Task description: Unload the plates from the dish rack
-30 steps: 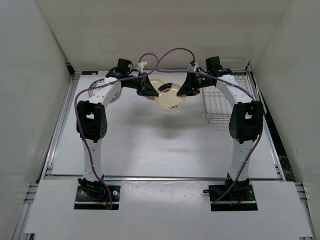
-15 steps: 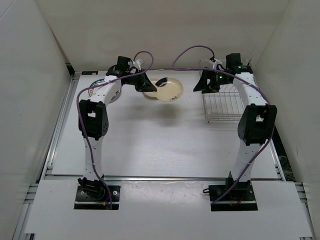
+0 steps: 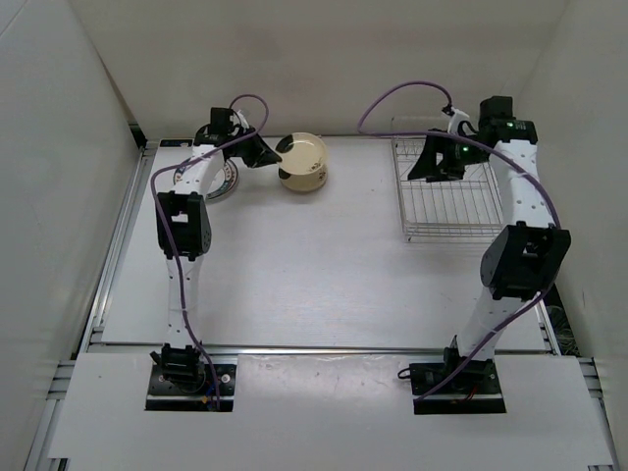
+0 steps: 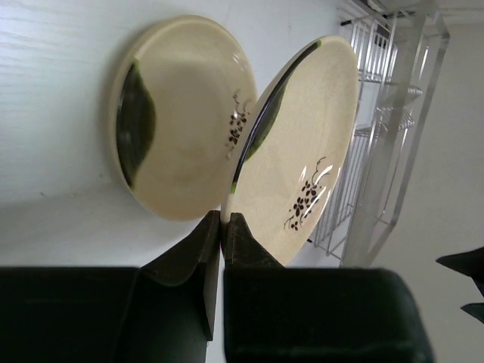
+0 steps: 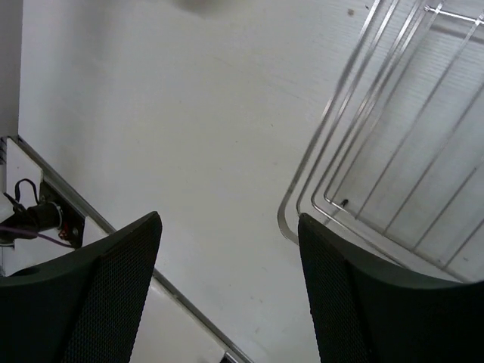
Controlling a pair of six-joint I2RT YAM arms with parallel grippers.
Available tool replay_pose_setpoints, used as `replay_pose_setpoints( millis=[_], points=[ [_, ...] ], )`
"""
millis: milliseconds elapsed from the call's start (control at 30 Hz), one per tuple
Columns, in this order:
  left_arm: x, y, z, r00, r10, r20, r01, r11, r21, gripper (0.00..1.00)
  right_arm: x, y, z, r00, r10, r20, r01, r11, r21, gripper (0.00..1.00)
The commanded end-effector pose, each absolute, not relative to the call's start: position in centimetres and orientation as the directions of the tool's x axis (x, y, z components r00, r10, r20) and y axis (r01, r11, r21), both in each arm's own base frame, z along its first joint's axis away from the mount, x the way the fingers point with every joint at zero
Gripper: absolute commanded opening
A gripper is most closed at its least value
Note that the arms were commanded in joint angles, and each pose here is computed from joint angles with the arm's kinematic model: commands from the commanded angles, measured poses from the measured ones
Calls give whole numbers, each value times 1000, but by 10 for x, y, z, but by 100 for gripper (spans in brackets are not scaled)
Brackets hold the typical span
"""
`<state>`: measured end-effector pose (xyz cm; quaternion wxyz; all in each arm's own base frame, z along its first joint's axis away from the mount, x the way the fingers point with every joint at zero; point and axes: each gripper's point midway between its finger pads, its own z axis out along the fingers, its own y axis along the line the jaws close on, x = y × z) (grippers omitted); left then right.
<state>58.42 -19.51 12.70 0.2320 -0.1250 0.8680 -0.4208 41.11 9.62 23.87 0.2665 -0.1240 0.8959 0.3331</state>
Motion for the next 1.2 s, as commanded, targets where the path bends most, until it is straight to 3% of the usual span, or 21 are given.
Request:
replay_pose_setpoints(
  millis=[0, 533, 667, 700, 800, 967, 1167],
  points=[
    [598, -198, 144, -834, -423, -354, 31, 606, -795, 10, 391, 83, 247, -854, -40, -518, -372, 744, 555, 76],
    [598, -200, 94, -865, -400, -303, -2, 607, -795, 12, 395, 71, 243, -841, -53, -539, -360, 797, 484, 79],
    [598, -199, 101, -859, -392, -331, 20, 619, -785, 37, 393, 71, 240, -847, -52, -530, -355, 797, 489, 79],
    [598, -198, 101, -858, -386, -338, 28, 622, -782, 53, 394, 71, 237, -847, -52, -528, -355, 797, 489, 79],
    [597, -198, 104, -858, -386, -339, 29, 622, -782, 64, 391, 73, 239, -847, -51, -530, -359, 790, 497, 79],
    [594, -197, 126, -846, -376, -378, 69, 626, -776, 73, 392, 79, 241, -844, -51, -534, -367, 780, 506, 79],
    [590, -196, 139, -837, -357, -415, 107, 636, -764, 78, 396, 81, 239, -846, -42, -531, -367, 769, 523, 79]
  ],
)
